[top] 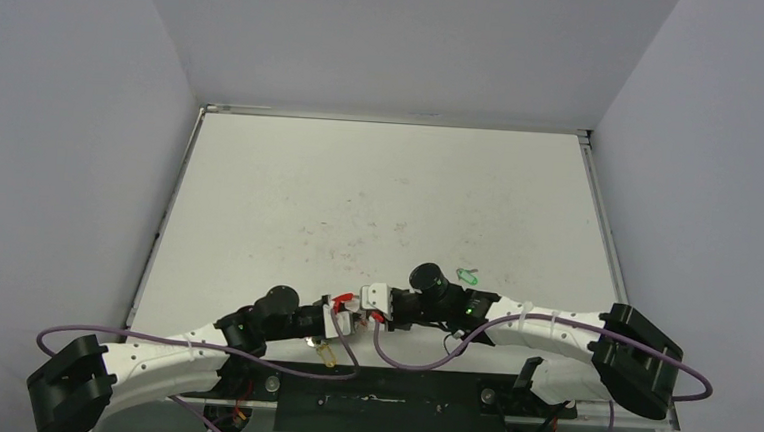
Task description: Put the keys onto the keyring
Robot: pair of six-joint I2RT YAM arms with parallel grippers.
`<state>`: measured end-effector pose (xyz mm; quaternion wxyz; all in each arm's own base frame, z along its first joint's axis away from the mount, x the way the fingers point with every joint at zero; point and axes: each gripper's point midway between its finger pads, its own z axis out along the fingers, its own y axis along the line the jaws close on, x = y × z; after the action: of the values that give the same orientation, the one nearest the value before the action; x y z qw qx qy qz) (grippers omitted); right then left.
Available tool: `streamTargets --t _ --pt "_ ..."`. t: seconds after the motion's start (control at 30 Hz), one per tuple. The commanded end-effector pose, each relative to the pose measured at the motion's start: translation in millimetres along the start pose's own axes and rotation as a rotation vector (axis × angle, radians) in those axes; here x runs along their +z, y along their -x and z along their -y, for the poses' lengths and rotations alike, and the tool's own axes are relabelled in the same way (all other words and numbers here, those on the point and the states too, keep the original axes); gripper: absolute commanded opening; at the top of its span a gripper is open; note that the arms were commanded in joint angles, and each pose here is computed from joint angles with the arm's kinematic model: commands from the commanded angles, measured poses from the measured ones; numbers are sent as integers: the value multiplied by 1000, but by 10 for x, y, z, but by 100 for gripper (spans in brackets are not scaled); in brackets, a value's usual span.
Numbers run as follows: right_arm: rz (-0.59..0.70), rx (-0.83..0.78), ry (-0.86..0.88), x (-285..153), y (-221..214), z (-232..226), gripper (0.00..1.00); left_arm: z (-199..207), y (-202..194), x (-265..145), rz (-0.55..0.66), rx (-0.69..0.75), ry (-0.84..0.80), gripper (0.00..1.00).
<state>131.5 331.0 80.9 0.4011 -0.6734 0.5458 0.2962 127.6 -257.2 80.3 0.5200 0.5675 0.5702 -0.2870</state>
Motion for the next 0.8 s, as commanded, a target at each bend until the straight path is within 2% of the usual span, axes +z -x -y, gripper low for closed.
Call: streamTargets --t 0.0,0.33,0.5,0.67,0.77 --pt "110 -11 -2 -65 309 14 0 -38 46 5 8 -14 23 0" --pt "91 -7 11 -79 241 -37 0 -63 64 -31 12 -19 43 0" --pt "77 -32 15 1 163 -51 19 -53 81 -35 19 -21 38 0" --pt "48 -46 -2 108 123 -11 34 -38 77 -37 20 -23 32 0" --pt "29 -50 -32 141 107 51 37 -42 90 -36 24 -22 33 0"
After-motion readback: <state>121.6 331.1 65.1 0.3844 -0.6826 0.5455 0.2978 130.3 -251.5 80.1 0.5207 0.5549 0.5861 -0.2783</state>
